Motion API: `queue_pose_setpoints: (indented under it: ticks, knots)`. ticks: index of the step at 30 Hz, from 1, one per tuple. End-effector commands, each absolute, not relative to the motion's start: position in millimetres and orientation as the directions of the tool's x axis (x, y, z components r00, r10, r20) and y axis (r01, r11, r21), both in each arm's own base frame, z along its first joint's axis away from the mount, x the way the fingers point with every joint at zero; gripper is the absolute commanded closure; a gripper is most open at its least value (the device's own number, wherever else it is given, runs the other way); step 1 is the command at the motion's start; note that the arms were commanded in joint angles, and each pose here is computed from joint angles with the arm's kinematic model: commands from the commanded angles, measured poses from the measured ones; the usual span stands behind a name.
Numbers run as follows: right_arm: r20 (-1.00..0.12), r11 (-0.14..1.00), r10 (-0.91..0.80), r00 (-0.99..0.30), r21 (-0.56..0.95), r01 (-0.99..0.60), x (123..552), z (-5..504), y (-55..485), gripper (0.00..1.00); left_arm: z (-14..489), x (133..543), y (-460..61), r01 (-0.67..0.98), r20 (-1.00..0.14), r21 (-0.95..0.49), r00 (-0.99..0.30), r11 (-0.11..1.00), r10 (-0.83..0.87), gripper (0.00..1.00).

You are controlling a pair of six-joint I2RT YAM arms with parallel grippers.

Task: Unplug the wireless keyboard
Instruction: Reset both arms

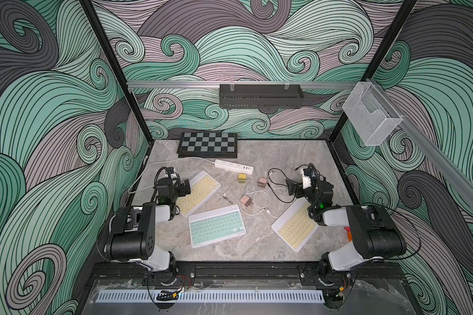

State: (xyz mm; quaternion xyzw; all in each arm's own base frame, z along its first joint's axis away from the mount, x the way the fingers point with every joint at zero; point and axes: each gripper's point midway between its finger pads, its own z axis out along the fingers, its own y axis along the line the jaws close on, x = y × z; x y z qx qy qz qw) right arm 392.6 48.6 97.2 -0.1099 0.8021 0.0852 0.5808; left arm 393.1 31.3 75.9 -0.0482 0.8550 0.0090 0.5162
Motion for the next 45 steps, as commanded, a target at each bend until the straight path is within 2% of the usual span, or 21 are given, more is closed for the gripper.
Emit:
queue_pose_setpoints:
  ticks: [1, 45]
  knots:
    - [-0.955, 0.957, -0.095, -0.281, -0.011, -0.288, 391.9, 98.2, 48.6, 0.01, 83.7, 401.1, 31.2, -0.093, -0.891, -0.034, -0.448, 0.995, -0.072, 0.01]
    - [-0.954, 0.957, -0.076, -0.29, 0.012, -0.29, 392.1, 97.7, 46.1, 0.01, 83.4, 400.9, 31.7, -0.095, -0.89, -0.034, -0.449, 0.995, -0.074, 0.01]
